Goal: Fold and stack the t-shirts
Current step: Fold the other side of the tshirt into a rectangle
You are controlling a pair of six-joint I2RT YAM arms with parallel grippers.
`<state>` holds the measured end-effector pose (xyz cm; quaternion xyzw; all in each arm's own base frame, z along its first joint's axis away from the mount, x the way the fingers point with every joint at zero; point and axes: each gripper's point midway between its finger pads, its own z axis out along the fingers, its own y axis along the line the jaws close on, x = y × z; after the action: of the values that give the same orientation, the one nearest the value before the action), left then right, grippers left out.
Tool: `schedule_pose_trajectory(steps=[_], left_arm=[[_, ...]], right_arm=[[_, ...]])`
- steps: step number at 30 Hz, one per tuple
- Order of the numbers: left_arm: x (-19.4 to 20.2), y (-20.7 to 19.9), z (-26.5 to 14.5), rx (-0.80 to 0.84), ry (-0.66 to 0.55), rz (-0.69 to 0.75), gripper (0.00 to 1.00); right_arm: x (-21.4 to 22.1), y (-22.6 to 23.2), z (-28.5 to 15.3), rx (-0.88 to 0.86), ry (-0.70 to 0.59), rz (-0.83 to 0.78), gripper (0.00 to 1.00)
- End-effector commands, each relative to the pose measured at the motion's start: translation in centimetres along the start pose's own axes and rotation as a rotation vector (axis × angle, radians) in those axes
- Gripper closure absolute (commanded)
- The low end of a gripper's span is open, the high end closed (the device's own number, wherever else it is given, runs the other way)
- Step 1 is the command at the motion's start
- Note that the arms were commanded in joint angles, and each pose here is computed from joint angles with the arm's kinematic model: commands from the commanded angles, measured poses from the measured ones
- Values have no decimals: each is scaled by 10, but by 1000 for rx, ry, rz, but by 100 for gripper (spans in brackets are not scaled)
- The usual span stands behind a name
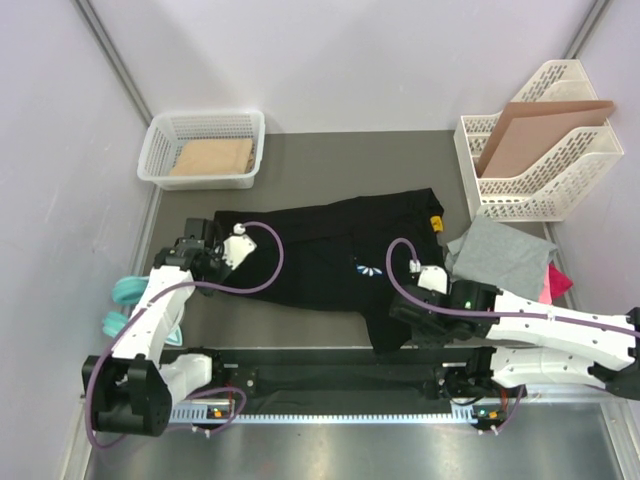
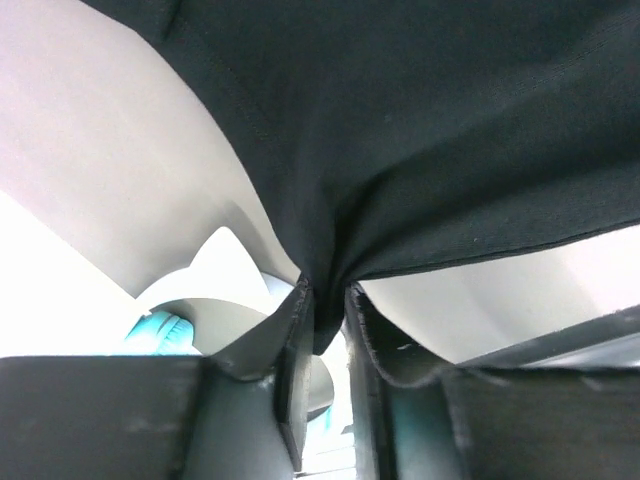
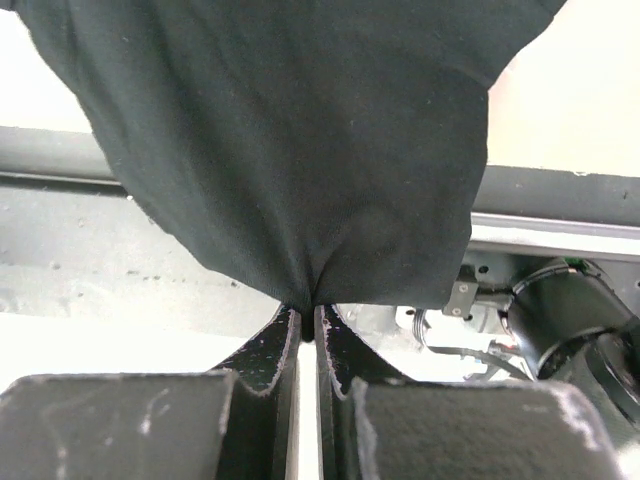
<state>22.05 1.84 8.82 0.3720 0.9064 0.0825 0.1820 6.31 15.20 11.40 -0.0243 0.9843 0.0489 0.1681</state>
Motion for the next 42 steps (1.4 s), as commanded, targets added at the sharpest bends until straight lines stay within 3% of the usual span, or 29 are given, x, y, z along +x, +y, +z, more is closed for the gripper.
schedule_pose_trajectory(steps=[1,4,10,16,18,21,29,33,34,35,42], left_arm=[[10,-8,-5,8,9,19,70],[9,-5,-4,-8,7,25,63],[-14,15,-9,-28,-22,28,64],[-32,26,-9,-25,-44,23,72],[-36,29,-8,-31,-55,26,82],[-42,36,-4,-56,-73,37,90],[-55,57,11,-97,-45,39,92],[-44,24,10,54,-5,49,86],[-39,7,5,92,14,90,75],[-25,-9,10,117,54,124,72],[19,-75,7,217,87,291,64]], right_arm=[[-5,-2,-23,-14,-14,10,100],[-11,3,-27,-15,-31,3,100],[-32,12,-37,-3,-97,-7,100],[-51,18,-48,4,-148,-4,100],[-56,16,-48,7,-159,4,100],[-67,12,-49,22,-191,19,100],[-119,-4,-46,50,-277,52,100],[-130,-3,-36,54,-266,51,100],[-131,-1,-33,52,-266,46,100],[-131,0,-29,52,-258,42,100],[-143,1,-11,56,-251,41,100]])
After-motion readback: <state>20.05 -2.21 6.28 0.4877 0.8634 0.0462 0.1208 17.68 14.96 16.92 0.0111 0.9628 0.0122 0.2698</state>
